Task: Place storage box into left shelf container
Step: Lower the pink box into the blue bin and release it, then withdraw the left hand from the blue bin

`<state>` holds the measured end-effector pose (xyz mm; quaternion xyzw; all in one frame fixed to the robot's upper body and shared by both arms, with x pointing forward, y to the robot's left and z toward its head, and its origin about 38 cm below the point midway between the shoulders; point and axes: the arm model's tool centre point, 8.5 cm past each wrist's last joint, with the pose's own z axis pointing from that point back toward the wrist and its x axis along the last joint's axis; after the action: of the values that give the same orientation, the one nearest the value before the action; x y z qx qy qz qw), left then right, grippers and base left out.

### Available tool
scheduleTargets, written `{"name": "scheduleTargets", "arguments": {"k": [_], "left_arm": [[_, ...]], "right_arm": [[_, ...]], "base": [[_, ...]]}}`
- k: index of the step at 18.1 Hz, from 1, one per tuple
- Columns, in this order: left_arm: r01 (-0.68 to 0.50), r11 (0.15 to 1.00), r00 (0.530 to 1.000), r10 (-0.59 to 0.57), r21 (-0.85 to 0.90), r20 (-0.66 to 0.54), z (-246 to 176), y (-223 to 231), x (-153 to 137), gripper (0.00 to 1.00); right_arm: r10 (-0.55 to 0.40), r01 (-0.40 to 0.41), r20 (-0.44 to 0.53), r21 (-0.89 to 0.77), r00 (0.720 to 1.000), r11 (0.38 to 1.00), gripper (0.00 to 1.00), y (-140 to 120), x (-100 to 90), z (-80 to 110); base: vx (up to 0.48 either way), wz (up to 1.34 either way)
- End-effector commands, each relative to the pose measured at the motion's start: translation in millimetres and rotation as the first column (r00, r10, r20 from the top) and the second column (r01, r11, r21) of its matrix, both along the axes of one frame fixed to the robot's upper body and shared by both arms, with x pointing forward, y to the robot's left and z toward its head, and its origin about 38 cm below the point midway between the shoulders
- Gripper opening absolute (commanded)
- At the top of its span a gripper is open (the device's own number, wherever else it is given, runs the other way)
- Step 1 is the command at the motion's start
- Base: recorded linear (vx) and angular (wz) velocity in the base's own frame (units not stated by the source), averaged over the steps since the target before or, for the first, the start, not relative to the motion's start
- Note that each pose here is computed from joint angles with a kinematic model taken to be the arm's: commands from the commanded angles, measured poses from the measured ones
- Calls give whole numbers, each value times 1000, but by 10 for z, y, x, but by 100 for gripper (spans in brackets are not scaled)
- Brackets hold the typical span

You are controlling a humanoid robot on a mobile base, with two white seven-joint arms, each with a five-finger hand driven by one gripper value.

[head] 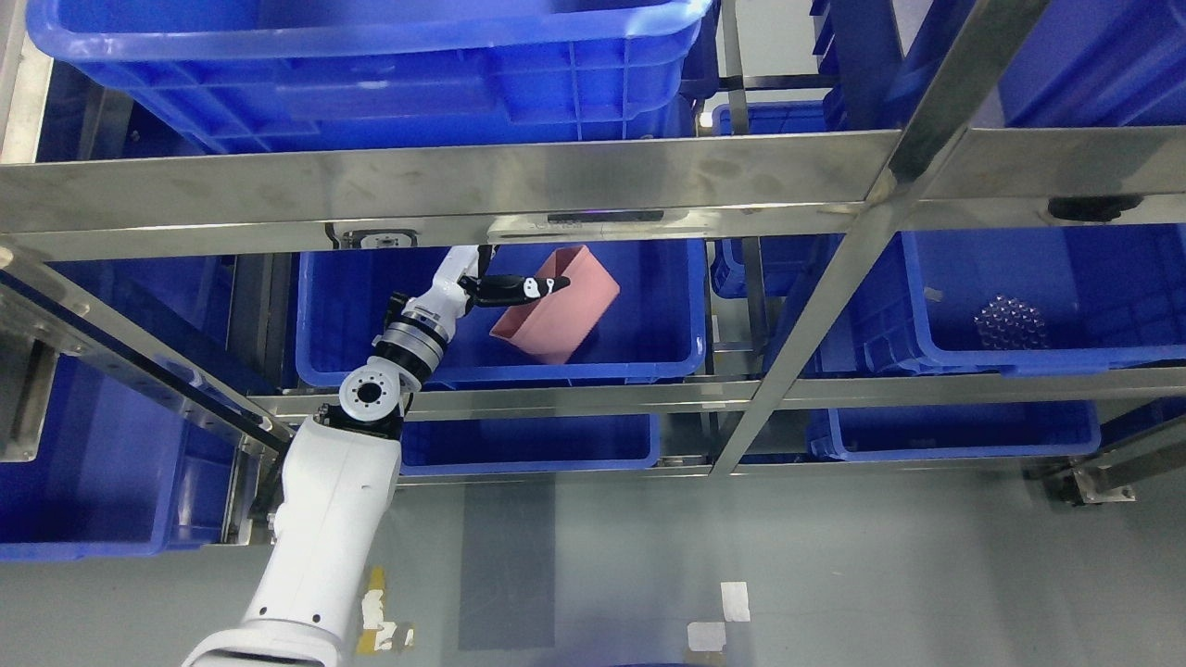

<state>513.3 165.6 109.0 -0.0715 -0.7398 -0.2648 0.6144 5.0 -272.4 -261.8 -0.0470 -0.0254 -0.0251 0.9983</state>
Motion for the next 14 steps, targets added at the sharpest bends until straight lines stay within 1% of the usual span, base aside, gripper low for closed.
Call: {"name": "scheduleTargets", "arguments": {"k": [1,2,4,5,8,10,12,14], "left_arm": [[-115,971,982,143,-209,125,380,421,-159,99],[-150,953,972,191,-262,138,393,461,-277,99],[-226,912,935,302,-343,186,486,514,-576,99],[-238,900,923,327,-366,203,527,518,-704,99],[-205,889,904,333,-409,269,613,512,-1094,99],[-212,887,907,335,-410,255,492,519,-1262,99],[-212,885,906,337,-415,258,486,526,-1369,100],[-202,884,899,338,-421,278,573,528,-1397,100]], "right_arm": [[-19,19,25,-15,1000,1000,100,-115,90,10],[-19,19,25,-15,1000,1000,100,-115,82,10],[-19,19,25,-15,1000,1000,100,-115,90,10],[-19,19,26,-15,999,1000,100,-115,92,10],[-19,19,25,-14,1000,1000,100,-113,82,10],[-19,19,25,-15,1000,1000,100,-115,90,10],[-19,19,23,-15,1000,1000,100,-115,80,10],[-19,19,26,-15,999,1000,100,-115,92,10]], "base": [[0,0],[0,0],[0,0],[0,0],[0,0],[0,0],[0,0],[0,0]]}}
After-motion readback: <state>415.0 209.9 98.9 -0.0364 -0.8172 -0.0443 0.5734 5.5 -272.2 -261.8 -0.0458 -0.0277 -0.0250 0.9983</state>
